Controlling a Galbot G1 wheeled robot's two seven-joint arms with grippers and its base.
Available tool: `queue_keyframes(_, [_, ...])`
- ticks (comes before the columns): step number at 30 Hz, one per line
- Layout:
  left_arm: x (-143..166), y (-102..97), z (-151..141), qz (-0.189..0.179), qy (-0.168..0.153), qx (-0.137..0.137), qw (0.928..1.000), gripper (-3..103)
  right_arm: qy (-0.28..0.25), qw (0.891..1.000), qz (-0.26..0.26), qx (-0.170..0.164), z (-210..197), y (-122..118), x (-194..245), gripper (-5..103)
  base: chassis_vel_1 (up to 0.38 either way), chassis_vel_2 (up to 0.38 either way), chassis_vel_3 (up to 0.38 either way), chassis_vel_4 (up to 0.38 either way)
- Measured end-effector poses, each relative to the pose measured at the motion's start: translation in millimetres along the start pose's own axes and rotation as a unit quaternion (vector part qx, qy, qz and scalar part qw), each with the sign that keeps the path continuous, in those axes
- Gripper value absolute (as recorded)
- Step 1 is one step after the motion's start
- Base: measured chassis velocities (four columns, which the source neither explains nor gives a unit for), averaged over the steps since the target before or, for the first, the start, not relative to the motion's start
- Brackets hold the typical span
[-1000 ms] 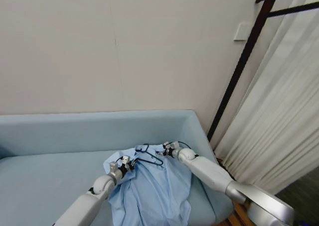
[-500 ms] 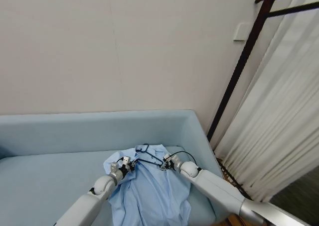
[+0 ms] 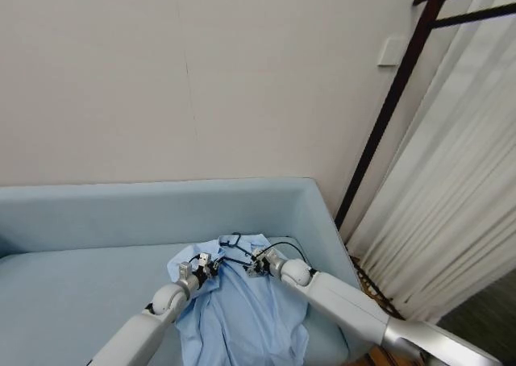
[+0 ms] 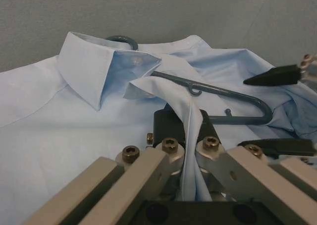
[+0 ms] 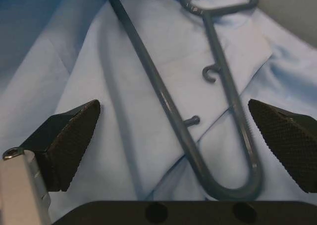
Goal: Pick up the clothes from the sofa and hang them on the clothes hanger.
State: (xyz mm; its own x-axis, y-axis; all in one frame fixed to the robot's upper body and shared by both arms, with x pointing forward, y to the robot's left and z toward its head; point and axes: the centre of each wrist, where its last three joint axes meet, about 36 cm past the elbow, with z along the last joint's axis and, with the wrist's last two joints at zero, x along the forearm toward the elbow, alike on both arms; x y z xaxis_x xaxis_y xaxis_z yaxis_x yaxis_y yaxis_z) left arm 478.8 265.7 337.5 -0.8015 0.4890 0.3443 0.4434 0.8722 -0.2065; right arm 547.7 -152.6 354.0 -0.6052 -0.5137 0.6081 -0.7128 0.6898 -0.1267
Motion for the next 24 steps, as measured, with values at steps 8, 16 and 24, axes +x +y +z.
queue_keyframes(8, [4.4, 1.5, -5.1, 0.001, -0.005, -0.003, 1.0, 0, 0.017, 0.998, 0.018, -0.053, 8.5, -15.9, -17.6, 87, 0.0, 0.0, 0.0, 0.0])
queue_keyframes(16, [4.5, 2.5, -4.4, 0.002, -0.004, -0.001, 1.0, 0, 0.026, 0.998, 0.037, -0.032, 9.9, -40.8, -26.0, 86, 0.0, 0.0, 0.0, 0.0])
queue_keyframes(24, [3.4, 1.1, -1.4, 0.005, -0.003, 0.003, 1.0, 0, 0.02, 0.998, 0.061, -0.026, -5.3, -66.3, -37.2, 86, 0.0, 0.0, 0.0, 0.0])
